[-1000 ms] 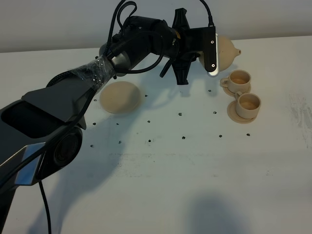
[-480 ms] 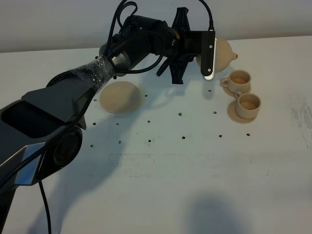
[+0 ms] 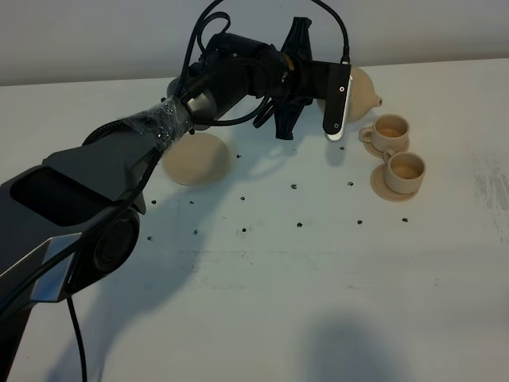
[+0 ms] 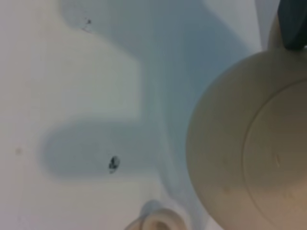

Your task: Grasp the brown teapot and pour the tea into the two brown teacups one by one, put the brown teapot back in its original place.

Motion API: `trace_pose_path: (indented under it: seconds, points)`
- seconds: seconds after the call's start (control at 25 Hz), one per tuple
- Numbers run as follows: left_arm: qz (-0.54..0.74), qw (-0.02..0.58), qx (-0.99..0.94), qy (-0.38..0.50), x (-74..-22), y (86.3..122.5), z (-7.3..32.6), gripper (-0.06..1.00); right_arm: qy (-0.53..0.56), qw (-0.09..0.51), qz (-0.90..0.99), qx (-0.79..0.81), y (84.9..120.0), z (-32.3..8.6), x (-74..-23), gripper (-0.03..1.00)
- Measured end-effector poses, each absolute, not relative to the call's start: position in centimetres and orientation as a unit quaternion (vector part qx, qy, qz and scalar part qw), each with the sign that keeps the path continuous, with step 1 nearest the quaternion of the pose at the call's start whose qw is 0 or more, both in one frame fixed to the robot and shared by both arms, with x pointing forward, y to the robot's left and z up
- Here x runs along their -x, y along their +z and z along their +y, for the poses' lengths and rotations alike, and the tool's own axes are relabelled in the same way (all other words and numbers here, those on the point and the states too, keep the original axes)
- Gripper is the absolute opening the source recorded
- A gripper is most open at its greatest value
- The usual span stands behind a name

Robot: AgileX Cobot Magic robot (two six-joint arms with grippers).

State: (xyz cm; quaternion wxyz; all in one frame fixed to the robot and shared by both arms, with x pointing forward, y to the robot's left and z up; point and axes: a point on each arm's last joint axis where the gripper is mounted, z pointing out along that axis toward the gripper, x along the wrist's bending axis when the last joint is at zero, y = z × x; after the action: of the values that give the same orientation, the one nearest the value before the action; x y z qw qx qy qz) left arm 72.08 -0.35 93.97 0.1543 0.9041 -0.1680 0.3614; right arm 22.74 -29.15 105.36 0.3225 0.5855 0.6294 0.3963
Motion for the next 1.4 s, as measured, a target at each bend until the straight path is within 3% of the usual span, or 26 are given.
trace_pose_path:
  seconds: [1.4]
  points:
    - [-0.236, 0.105, -0.87, 0.42, -71.9, 94.0, -1.8, 0.09, 0.396, 0.322, 0.629, -0.585, 105.4, -29.1, -22.7, 0.4]
